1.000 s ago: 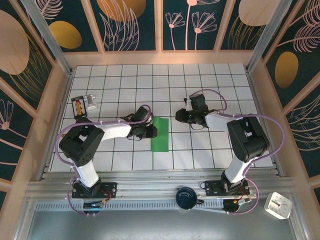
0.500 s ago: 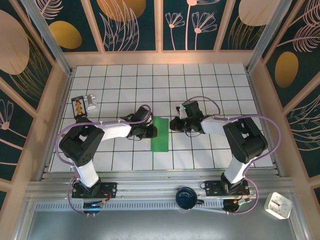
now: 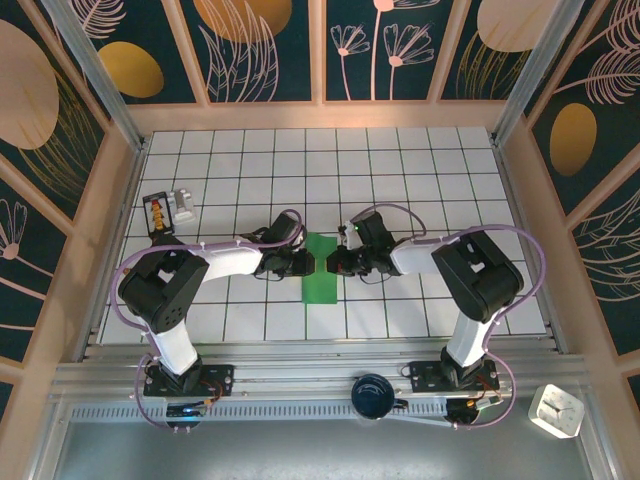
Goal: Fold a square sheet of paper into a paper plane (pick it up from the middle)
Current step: First fold in half a square sheet of paper at the center of the table.
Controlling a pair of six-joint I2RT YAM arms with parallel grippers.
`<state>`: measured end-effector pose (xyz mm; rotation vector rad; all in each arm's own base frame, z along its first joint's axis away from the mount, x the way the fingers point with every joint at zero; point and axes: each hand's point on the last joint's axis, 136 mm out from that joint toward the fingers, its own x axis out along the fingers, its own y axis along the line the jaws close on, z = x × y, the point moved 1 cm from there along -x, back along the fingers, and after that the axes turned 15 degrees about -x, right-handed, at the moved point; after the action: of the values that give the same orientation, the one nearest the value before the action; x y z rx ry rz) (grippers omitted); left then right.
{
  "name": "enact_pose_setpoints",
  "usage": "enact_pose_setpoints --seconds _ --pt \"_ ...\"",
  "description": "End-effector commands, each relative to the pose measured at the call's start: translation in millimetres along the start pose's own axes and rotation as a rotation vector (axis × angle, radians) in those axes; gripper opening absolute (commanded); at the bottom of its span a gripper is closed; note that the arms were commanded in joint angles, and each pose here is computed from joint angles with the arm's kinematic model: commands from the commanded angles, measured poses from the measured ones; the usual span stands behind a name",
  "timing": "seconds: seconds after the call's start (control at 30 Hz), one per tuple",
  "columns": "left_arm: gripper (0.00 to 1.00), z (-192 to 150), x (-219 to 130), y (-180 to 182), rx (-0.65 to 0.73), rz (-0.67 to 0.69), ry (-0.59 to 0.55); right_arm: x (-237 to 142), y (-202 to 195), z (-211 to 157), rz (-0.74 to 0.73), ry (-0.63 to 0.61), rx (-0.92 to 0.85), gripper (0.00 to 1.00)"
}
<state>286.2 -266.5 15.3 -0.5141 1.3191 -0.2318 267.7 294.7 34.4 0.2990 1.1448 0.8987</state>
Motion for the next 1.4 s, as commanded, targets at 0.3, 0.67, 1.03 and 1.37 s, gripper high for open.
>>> enact_pose_setpoints --seconds 0.3,0.67,1.03,1.37 --pt "0.28 -16 34 55 -0.002 0.173 0.014 12 -24 -18 -0.124 0.083 0.085 0.0" --pt "0.31 -12 32 51 -0.002 0.167 0.0 15 -43 -41 -0.198 0.136 0.137 0.0" --pt "0.49 13 6 23 0.006 0.126 -0.092 17 -52 -53 -0.222 0.158 0.155 0.0" --pt "0.5 18 -35 -12 -0.041 -0.03 -0.137 20 -56 -57 -0.228 0.171 0.156 0.0"
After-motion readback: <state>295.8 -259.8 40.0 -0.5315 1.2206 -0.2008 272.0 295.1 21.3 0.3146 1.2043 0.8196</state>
